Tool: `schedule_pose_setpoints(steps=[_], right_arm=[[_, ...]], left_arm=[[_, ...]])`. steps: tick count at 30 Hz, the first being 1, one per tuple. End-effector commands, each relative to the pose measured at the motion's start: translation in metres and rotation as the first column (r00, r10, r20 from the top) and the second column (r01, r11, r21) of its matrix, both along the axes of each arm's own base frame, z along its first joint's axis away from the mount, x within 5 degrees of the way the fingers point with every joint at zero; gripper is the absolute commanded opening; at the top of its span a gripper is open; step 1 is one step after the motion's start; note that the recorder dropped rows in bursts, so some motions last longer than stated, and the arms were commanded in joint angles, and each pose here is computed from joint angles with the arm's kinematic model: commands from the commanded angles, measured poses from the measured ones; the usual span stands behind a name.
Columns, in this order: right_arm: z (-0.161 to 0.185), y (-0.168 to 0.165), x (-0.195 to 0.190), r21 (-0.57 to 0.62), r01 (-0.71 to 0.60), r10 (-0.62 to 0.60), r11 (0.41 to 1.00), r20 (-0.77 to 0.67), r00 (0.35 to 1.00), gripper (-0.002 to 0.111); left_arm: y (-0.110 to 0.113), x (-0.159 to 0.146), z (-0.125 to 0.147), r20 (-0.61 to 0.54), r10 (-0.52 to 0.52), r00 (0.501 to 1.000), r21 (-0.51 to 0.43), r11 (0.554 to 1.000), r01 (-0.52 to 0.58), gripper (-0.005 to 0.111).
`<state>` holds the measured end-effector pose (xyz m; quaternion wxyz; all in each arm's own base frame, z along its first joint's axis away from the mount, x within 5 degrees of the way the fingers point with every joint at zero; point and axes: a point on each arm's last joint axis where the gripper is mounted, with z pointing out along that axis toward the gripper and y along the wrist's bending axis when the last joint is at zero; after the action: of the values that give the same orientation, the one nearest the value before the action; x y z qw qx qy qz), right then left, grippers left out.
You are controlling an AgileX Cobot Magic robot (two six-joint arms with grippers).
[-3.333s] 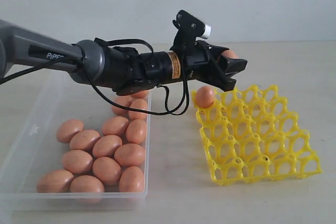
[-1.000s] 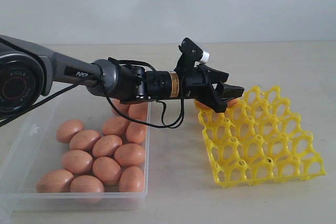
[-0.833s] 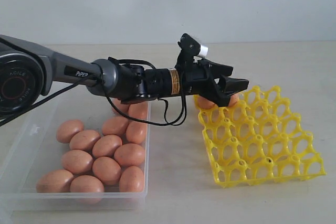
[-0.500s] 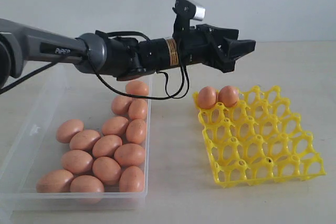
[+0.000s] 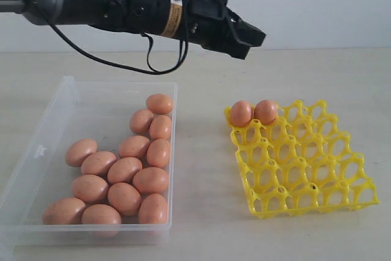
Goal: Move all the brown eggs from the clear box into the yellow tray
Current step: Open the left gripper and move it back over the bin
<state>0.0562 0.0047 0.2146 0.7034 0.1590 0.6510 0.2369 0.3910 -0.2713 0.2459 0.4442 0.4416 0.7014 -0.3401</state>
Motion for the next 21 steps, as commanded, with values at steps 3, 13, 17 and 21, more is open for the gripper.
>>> schedule_pose_setpoints(steps=[3, 13, 17, 21], right_arm=[[0.001, 0.0, -0.001, -0.007, -0.001, 0.001, 1.0, 0.012, 1.0, 0.0], [0.001, 0.0, -0.001, -0.007, -0.001, 0.001, 1.0, 0.012, 1.0, 0.0], [0.001, 0.0, -0.001, -0.007, -0.001, 0.001, 1.0, 0.012, 1.0, 0.0], [0.001, 0.0, -0.001, -0.007, -0.001, 0.001, 1.0, 0.012, 1.0, 0.0]], left_arm=[[0.053, 0.004, 0.019, -0.006, 0.242, 0.97, 0.025, 0.97, -0.242, 0.004], [0.13, -0.02, -0.008, 0.225, 0.602, 0.766, 0.266, 0.718, -0.643, 0.004], [0.134, -0.033, -0.014, 0.206, 0.591, 0.78, 0.288, 0.725, -0.626, 0.004], [0.138, -0.041, -0.021, 0.189, 0.598, 0.779, 0.31, 0.716, -0.625, 0.004]])
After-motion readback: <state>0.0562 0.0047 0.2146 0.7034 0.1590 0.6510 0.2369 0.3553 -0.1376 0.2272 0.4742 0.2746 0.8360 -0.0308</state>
